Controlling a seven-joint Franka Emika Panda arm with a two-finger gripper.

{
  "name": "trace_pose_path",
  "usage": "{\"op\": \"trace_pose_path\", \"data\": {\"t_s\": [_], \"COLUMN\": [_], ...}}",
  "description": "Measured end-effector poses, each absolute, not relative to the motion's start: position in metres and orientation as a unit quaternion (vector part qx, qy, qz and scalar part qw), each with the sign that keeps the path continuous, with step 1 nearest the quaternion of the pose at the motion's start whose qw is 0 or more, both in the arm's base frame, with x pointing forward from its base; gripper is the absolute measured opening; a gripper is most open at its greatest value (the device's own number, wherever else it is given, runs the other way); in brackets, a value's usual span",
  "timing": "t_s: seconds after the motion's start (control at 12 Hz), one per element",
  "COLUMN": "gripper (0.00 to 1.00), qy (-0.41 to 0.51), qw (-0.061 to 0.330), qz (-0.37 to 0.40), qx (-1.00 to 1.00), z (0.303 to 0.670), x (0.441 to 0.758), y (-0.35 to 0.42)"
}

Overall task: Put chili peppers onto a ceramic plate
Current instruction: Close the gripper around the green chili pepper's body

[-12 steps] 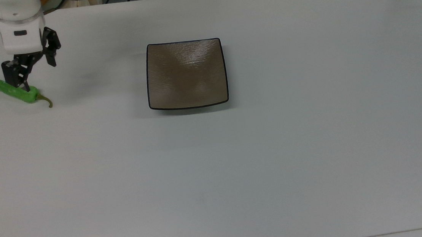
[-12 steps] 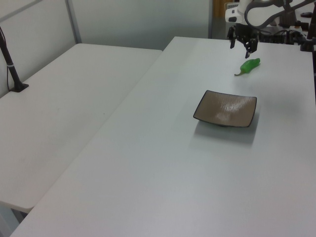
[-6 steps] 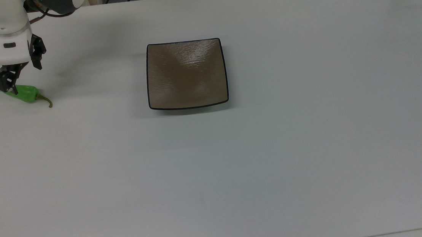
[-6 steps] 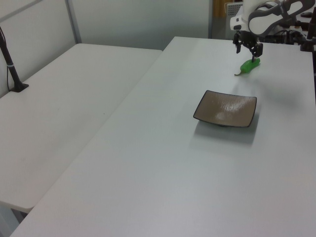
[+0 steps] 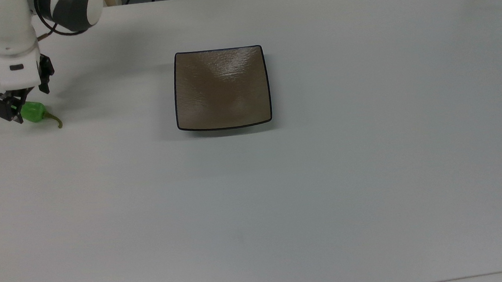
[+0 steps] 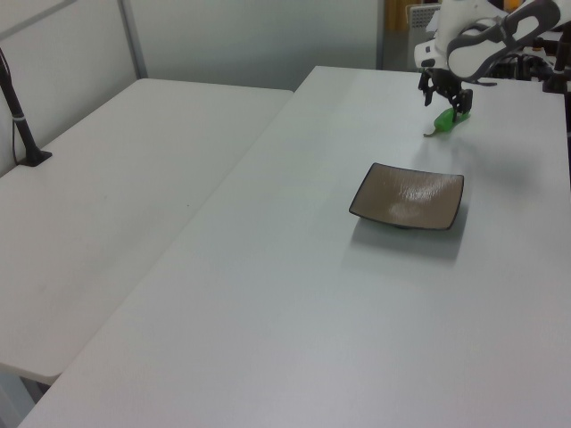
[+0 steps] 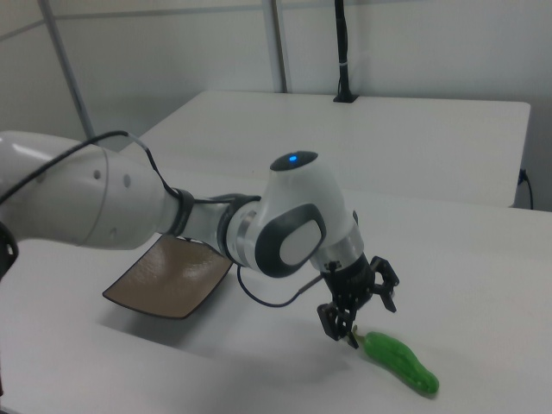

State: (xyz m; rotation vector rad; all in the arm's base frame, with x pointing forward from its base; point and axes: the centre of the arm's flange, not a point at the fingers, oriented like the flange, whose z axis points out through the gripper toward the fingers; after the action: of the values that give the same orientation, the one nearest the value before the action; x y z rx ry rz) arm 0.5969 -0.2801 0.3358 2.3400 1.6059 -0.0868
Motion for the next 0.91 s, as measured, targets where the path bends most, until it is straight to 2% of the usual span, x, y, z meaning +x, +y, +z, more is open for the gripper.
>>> {"op": "trace_pose_path", "data": {"t_s": [0.25,0.33,0.58,0.91], "gripper": [1.00,0.97,0.46,0.44], "qy": [0.568,0.577,0.585,0.586], "qw": [0.150,0.150,0.157,0.158], "qz": [-0.033,-0.036,-0.034,-0.034], "qx": [0.808,0.802,0.795,0.794], "z": [0.310,0.306,0.306,0.306], "x": [0.597,0.596,0.592,0.592], "y": [-0.289,-0.292,-0.304,-0.306]}}
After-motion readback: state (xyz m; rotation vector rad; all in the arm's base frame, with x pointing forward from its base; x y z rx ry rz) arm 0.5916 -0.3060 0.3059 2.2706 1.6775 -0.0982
